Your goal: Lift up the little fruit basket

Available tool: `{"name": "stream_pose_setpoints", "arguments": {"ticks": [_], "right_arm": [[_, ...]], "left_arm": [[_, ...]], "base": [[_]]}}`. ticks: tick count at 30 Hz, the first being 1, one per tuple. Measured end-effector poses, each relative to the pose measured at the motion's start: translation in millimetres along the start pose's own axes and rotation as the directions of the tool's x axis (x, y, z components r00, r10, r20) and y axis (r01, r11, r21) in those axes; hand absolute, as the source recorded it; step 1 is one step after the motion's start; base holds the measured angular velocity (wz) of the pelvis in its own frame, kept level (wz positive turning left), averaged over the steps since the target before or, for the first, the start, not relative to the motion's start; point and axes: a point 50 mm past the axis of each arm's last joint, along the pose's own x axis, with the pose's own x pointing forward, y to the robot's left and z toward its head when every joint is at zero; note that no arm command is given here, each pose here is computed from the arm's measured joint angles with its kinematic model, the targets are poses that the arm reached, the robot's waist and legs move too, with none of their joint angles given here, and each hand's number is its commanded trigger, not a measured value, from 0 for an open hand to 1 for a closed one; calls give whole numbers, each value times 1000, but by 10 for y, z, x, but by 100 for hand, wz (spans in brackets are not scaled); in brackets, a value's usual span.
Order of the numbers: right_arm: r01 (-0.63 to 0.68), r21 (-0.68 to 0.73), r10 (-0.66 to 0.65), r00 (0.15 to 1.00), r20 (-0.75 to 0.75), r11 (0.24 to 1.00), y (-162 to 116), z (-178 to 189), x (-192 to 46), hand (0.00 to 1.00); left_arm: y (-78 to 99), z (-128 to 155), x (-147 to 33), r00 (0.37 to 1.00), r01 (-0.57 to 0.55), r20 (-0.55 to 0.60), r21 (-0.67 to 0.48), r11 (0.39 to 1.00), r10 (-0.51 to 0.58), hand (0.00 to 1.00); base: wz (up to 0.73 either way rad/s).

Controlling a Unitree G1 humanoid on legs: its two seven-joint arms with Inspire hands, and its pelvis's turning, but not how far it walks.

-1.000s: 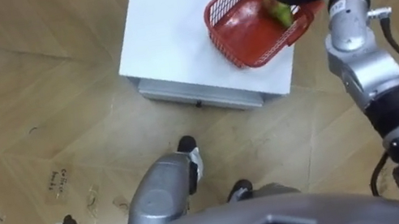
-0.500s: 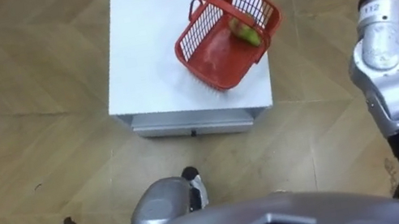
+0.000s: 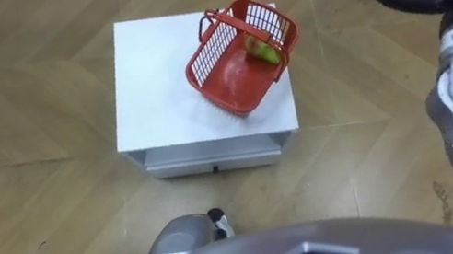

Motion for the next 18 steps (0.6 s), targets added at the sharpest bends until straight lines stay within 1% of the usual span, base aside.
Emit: {"name": "stream_pose_setpoints", "arguments": {"ticks": [2,3,5,6,8,9,11,12,13,14,15,17,18], "right_arm": [[14,-106,-31,986,-166,994,-114,-444,-121,0],[10,-136,-41,974,-221,991,-151,-582,-168,0],[-33,-241,-79,894,-441,970,-335,-1088,-447,0],[-52,-262,-87,866,-493,964,-384,-1202,-530,0],[-132,-317,-125,728,-674,939,-585,-1583,-901,0],[-151,-322,-131,695,-707,935,-624,-1650,-985,0],[-220,-307,-135,565,-814,926,-703,-1847,-1285,0],[-240,-297,-130,533,-836,924,-702,-1883,-1355,0],[-279,-271,-110,480,-870,921,-683,-1935,-1458,0],[-315,-247,-90,439,-894,916,-652,-1973,-1534,0],[-331,-236,-82,419,-904,914,-636,-1990,-1570,0],[-399,-186,-46,334,-941,898,-595,-2044,-1706,0],[-421,-175,-38,316,-948,890,-585,-2051,-1723,0]], "left_arm": [[-22,21,-5,1000,4,4,10,1000,-4,0],[-24,20,-5,1000,4,3,12,1000,-4,0],[-19,8,-5,1000,0,-5,2,1000,0,0],[-21,-2,-7,1000,-1,-10,-2,1000,1,0],[-48,-59,-22,1000,5,-27,5,1000,-5,0],[-56,-71,-25,999,7,-32,7,1000,-7,0],[-69,-80,-30,999,14,-38,19,1000,-13,0],[-67,-77,-30,999,16,-38,18,1000,-15,0],[-72,-75,-30,999,26,-43,15,1000,-26,0],[-87,-62,-29,998,38,-49,10,999,-38,0],[-94,-50,-28,998,42,-48,10,999,-42,0],[-107,-46,-29,997,55,-54,38,998,-52,0],[-112,-41,-29,997,55,-55,43,998,-53,0]], "base": [[0],[-4],[-4],[0],[0],[0],[0],[4],[4],[7],[13],[17],[13]]}}
